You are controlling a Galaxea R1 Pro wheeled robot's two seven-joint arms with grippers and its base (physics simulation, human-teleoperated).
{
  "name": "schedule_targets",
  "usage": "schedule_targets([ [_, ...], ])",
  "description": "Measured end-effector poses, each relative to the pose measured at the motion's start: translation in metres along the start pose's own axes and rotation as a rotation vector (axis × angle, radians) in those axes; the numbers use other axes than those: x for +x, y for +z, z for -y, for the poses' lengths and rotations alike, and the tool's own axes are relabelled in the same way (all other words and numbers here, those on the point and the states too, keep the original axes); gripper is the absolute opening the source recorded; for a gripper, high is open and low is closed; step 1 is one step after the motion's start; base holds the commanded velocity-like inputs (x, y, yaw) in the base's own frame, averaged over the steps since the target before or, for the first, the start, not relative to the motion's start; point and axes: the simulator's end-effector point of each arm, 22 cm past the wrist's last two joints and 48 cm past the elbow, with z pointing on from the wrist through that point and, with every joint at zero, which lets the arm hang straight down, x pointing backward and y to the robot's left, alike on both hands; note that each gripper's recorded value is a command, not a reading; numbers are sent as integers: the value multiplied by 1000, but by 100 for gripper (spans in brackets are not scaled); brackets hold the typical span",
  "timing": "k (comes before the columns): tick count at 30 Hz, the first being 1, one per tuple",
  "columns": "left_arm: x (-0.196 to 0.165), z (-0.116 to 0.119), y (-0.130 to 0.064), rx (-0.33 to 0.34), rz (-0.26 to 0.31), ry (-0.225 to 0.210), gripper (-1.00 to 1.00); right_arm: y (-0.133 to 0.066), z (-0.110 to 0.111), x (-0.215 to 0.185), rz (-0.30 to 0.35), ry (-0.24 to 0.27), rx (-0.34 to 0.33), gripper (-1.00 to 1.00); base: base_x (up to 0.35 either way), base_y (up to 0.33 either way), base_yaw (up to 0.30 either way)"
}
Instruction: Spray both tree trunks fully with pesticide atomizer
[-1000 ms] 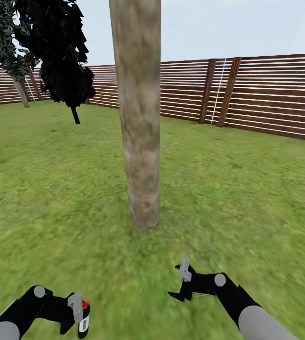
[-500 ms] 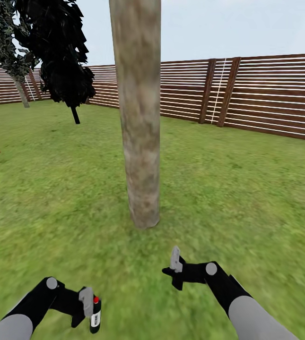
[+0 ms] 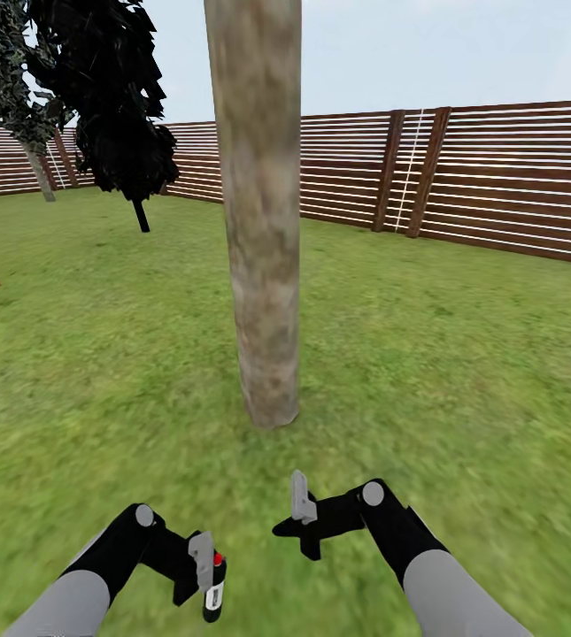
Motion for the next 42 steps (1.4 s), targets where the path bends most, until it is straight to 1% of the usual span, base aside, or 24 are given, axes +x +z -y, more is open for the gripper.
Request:
schedule_targets([
  [3, -17, -7, -3, -13, 18, 32, -100, 2, -1, -2, 4, -1, -3, -100, 0, 0, 0],
  [6, -24, -12, -7, -27, 28, 56, -100, 2, -1, -1, 0, -2, -5, -100, 0, 0, 0],
  [9, -28, -12, -7, -29, 41, 85, -100, 1, -1, 1, -4, -3, -4, -100, 0, 0, 0],
  [12, -34, -9, -4, -21, 53, 114, -100, 0, -1, 2, -6, -3, -2, -100, 0, 0, 0],
  [15, -34, -1, 1, 13, 22, 157, -100, 0, 0, 2, -6, -2, -1, -100, 0, 0, 0],
  [17, -37, 4, 6, 29, 15, 176, -100, 0, 0, 2, -7, -2, -1, -100, 0, 0, 0],
  [22, -61, 15, 19, 54, 46, 216, -100, -1, 0, 3, -8, -2, 0, -100, 0, 0, 0],
  [24, -68, 18, 22, 58, 55, 223, -100, 0, 0, 3, -8, -1, 1, -100, 0, 0, 0],
  [29, -70, 18, 23, 57, 61, 223, -100, 0, 0, 3, -8, 0, 2, -100, 0, 0, 0],
  [33, -77, 9, 17, 40, 67, 227, -100, 0, 0, 3, -8, 0, 2, -100, 0, 0, 0],
  [36, -79, 8, 16, 37, 72, 224, -100, 0, 0, 3, -8, 0, 2, -100, 0, 0, 0],
  [37, -81, 8, 16, 37, 84, 221, -100, 0, 0, 3, -8, 0, 2, -100, 0, 0, 0],
  [39, -90, 8, 15, 34, 124, 210, -100, 0, 0, 3, -8, 0, 2, -100, 0, 0, 0],
  [42, -93, 8, 15, 34, 138, 208, -100, 0, 0, 3, -8, 0, 2, -100, 0, 0, 0],
])
